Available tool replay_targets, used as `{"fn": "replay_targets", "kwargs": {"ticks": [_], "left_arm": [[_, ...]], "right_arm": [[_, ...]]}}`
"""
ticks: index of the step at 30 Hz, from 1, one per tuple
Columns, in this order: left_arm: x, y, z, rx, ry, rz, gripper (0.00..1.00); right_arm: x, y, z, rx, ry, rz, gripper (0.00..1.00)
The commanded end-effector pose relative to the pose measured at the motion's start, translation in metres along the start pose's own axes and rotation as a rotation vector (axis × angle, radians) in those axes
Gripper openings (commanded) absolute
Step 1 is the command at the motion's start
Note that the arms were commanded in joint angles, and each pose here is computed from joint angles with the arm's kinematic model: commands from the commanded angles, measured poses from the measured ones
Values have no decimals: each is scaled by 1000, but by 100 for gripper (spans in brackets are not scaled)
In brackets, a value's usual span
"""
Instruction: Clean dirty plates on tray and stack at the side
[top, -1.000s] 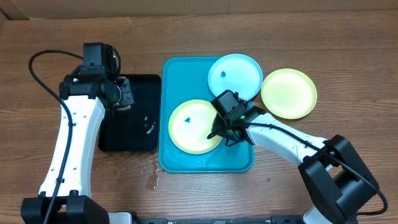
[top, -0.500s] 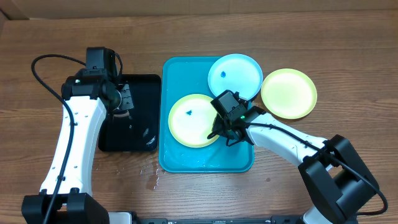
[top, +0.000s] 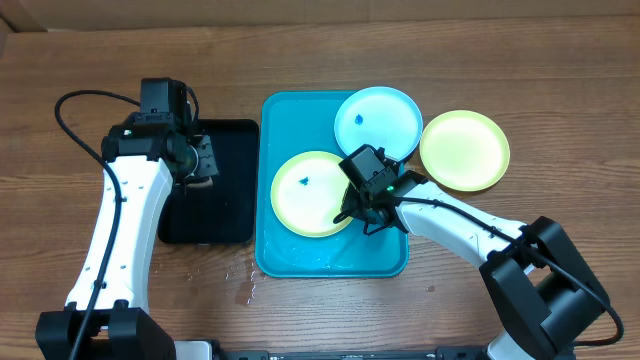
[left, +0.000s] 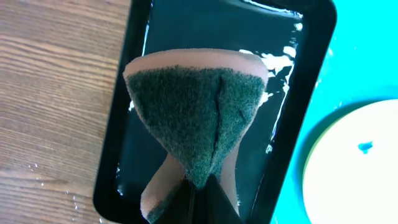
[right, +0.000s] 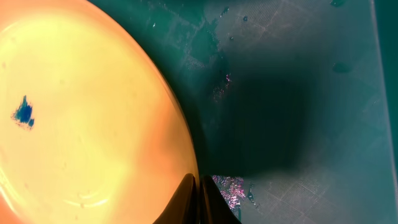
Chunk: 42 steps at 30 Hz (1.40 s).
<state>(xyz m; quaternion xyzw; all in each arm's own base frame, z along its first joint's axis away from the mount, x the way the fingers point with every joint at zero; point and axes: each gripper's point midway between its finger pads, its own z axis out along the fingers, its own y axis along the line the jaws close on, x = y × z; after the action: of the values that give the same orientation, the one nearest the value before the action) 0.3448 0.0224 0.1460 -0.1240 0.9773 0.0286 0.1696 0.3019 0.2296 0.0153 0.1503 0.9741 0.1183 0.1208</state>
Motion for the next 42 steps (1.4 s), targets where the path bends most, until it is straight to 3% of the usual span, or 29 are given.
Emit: {"fn": "replay_targets", "kwargs": {"ticks": [1,18,29,35,38,40,42], "left_arm": [[-4,-2,1,-17,-16,22,4],[52,4,57,-35,94,-25,4],[52,3,72,-23,51,-27,5],[62,1,77,-10,78,-26,23],[64,1,82,-9,71,-26,26],[66,2,85,-8,68,-27,25],[67,2,86,-8,66,-27,11]], "right_arm": [[3,-1,2,0,12,3,4],[2,-2,2,2,9,2,4],[1,0,2,-4,4,3,4],[1,0,2,-5,4,3,4],[1,0,2,-5,4,3,4],[1,0,2,-5,4,2,4],[1,0,2,-4,4,3,4]]}}
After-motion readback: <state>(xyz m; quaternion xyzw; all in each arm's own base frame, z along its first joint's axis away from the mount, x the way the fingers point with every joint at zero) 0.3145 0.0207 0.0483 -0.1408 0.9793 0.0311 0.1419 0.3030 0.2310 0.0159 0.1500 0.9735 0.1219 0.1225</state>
